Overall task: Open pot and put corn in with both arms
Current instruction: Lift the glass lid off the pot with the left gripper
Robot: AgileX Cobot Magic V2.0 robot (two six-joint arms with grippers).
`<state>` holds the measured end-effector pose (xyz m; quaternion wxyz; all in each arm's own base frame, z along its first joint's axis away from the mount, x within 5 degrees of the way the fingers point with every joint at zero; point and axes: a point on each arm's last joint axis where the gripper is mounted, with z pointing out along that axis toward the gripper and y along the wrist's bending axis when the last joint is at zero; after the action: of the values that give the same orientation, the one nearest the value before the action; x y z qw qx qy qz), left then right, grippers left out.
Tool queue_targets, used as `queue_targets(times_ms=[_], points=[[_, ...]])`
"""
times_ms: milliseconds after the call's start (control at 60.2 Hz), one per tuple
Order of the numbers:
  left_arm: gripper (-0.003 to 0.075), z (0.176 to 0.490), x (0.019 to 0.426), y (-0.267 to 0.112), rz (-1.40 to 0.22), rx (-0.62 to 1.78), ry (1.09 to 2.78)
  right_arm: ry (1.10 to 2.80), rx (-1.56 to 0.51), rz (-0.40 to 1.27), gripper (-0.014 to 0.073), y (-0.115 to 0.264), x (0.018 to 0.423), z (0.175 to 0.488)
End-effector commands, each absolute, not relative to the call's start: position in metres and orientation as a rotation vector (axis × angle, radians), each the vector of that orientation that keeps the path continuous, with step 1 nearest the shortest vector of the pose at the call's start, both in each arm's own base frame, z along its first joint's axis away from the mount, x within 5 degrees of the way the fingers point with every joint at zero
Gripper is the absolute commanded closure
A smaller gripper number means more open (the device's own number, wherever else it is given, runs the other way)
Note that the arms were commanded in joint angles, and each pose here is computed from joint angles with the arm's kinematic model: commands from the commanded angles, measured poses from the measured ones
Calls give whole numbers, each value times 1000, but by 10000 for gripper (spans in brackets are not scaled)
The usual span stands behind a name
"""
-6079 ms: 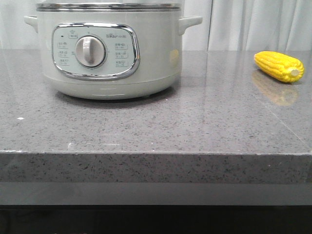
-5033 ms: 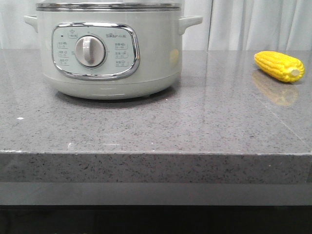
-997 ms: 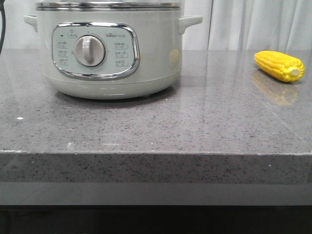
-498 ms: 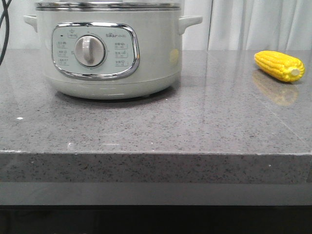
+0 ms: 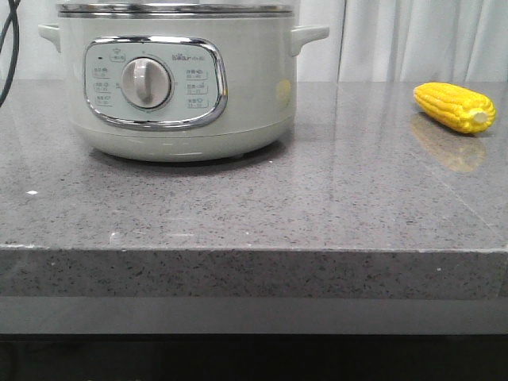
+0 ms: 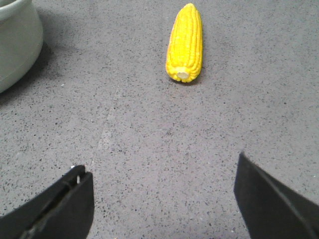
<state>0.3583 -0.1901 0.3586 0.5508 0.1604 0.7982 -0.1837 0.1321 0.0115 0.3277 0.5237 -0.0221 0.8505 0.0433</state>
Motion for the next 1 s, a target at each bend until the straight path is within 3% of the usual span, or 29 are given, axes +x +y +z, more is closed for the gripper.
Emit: queue_targets(times_ms=[0, 316, 548, 980], points=[[429, 415, 349, -185, -469, 331, 1685, 1950, -47, 95, -1, 10, 135, 343], [429, 468, 328, -176, -493, 338, 1607, 1956, -47, 95, -1, 10, 134, 343], [429, 501, 294, -146, -453, 339, 1588, 1957, -48, 95, -1, 10, 134, 343], [429, 480, 228, -69, -315, 216, 1690, 1957, -48, 95, -1, 10, 134, 343]])
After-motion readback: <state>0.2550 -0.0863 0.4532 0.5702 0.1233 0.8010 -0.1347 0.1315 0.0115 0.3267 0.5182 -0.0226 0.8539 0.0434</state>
